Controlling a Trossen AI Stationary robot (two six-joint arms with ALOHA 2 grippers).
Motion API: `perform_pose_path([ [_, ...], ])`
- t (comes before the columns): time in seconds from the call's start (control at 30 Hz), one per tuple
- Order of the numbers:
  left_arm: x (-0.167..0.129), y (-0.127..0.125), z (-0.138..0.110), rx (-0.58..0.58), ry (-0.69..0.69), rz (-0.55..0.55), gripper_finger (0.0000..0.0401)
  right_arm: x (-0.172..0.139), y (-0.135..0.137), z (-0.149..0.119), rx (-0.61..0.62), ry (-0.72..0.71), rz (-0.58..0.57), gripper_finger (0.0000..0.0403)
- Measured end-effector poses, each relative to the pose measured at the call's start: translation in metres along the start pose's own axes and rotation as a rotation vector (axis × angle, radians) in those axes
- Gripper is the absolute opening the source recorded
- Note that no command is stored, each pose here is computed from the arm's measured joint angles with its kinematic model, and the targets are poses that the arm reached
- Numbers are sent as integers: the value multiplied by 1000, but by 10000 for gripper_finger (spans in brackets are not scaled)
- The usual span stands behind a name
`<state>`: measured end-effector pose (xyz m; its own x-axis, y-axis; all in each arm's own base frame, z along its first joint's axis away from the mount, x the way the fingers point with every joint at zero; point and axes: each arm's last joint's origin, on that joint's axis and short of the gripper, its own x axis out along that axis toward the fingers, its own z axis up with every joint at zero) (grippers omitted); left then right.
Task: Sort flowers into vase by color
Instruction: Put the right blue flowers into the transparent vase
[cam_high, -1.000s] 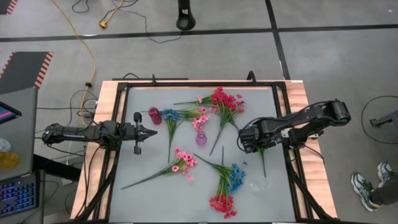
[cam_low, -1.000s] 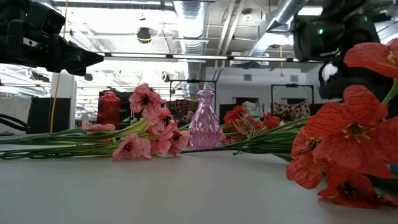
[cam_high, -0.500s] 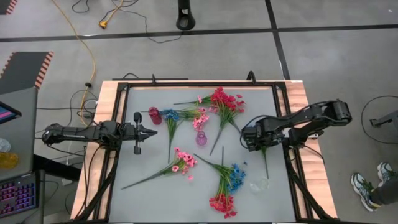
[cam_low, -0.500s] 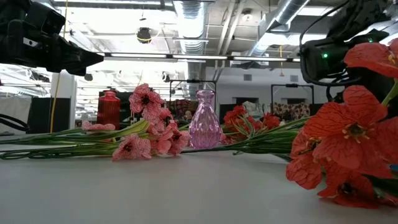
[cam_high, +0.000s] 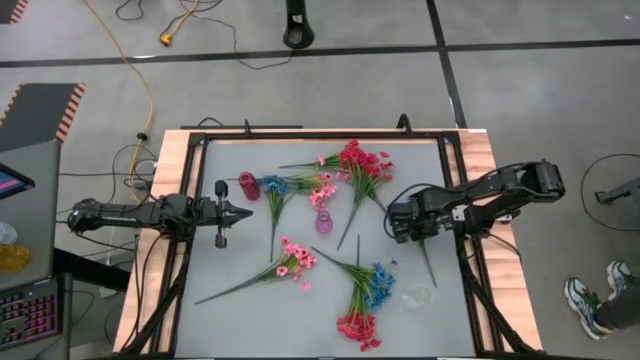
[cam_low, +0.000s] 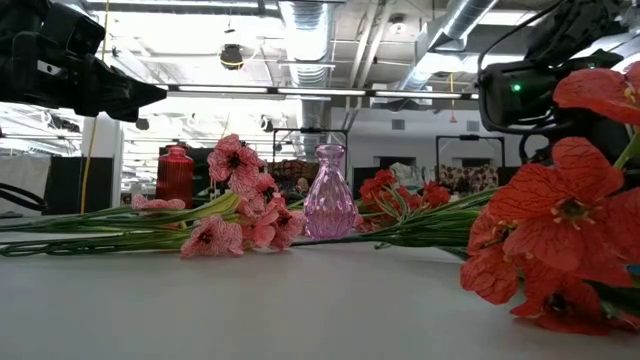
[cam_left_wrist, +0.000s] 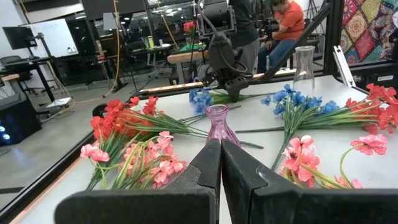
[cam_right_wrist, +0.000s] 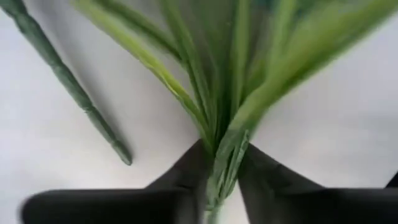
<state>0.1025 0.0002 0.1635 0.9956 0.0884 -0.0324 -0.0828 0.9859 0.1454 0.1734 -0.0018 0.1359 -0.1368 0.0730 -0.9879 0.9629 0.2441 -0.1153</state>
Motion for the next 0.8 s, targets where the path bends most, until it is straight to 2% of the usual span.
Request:
perform_pose_path([
  [0.13, 0, 0, 0, 0, 0, 0, 0, 0, -1, 0, 2, -12, -10, 37],
  [0.37, 0, 0, 0, 0, 0, 0, 0, -10, -3, -1, 4, -51, 22, 40],
  [0.5, 0, 0, 0, 0, 0, 0, 0, -32, -1, -1, 2, -100, 101, 51],
  [0.8, 0, 0, 0, 0, 0, 0, 0, -97, -10, -14, -25, -277, 281, 44],
])
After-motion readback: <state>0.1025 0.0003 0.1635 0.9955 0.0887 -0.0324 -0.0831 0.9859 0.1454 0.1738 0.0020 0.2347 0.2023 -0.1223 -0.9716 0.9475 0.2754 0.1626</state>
